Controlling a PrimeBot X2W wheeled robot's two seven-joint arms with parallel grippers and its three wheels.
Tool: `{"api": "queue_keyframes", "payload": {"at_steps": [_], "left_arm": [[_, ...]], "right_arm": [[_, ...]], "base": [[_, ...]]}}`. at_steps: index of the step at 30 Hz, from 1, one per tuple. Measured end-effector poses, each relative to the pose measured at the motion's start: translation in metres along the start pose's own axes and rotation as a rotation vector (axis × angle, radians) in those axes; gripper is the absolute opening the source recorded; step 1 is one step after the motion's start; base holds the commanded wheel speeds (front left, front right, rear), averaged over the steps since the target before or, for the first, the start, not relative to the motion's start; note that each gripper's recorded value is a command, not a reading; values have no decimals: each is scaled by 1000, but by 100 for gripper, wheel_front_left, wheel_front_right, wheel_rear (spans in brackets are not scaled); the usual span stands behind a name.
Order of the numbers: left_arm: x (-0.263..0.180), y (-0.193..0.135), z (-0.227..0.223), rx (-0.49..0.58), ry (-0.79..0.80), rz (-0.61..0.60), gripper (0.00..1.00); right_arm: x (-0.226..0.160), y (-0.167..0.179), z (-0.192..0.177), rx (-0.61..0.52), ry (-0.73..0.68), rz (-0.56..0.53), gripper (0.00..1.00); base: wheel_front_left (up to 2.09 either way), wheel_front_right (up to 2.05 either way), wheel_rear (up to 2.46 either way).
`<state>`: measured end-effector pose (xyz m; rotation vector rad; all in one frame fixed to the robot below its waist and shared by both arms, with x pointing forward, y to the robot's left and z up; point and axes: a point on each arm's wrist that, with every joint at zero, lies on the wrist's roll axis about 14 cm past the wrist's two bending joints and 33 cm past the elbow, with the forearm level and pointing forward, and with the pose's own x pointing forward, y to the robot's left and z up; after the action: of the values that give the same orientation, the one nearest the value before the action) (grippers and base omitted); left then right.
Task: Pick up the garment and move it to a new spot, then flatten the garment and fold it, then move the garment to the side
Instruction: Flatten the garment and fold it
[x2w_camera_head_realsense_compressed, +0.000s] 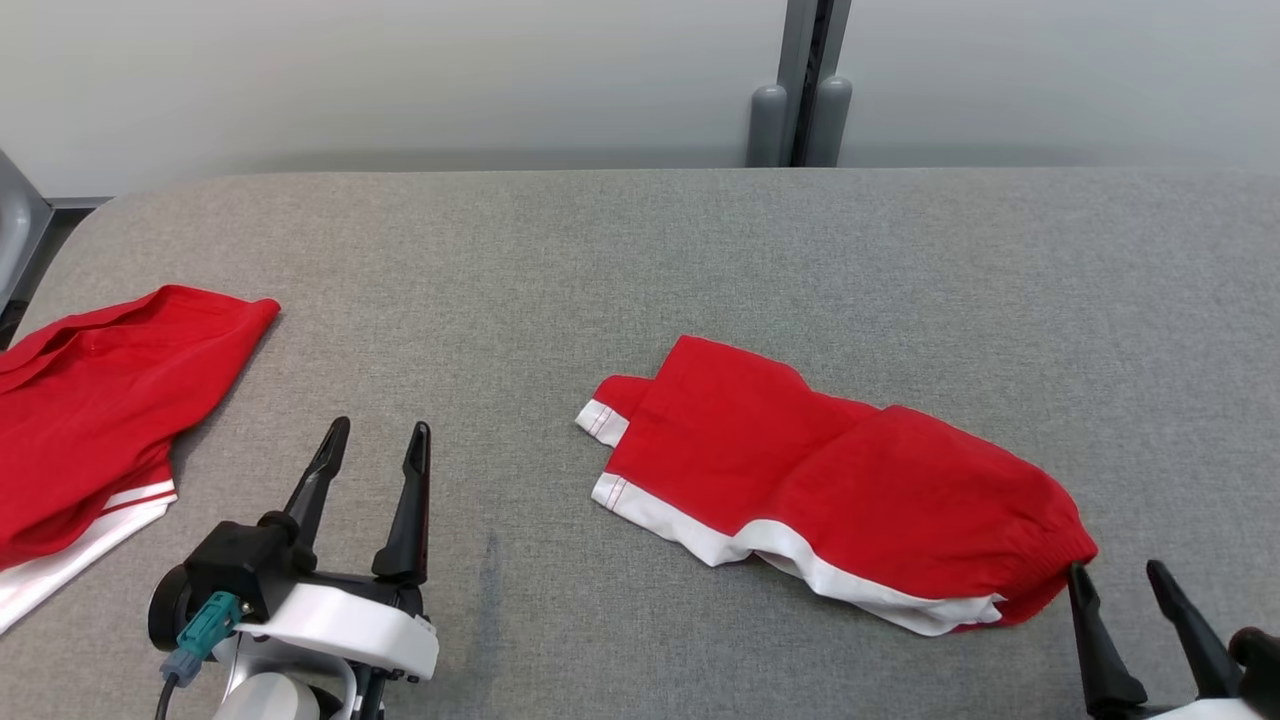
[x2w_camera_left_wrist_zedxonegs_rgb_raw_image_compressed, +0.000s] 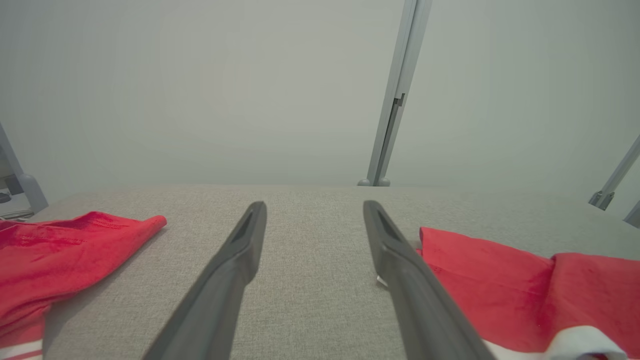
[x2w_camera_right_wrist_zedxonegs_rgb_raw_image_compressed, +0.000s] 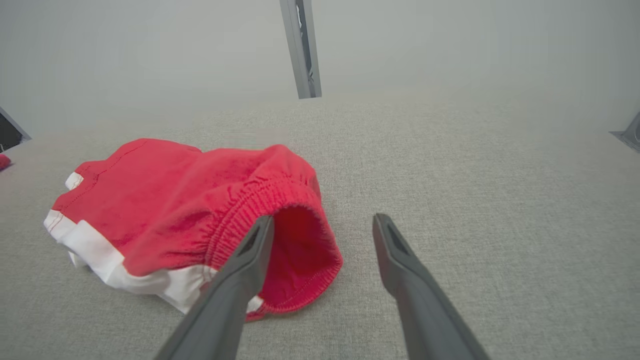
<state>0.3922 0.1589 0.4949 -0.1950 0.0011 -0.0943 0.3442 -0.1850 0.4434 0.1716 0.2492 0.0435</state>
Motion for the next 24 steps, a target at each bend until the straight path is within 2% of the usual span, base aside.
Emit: {"api": "queue_keyframes", "payload": {"at_steps": [14,24], "left_arm": [[-1,3,5,6,-13,10,100],[-7,13,8,11,-19,37,100]], "right_arm": [[14,33,78,-38,-255,90,100],[28,46,77,-35,-259,129,100]], "base": [[0,0,0],[0,0,0]]}}
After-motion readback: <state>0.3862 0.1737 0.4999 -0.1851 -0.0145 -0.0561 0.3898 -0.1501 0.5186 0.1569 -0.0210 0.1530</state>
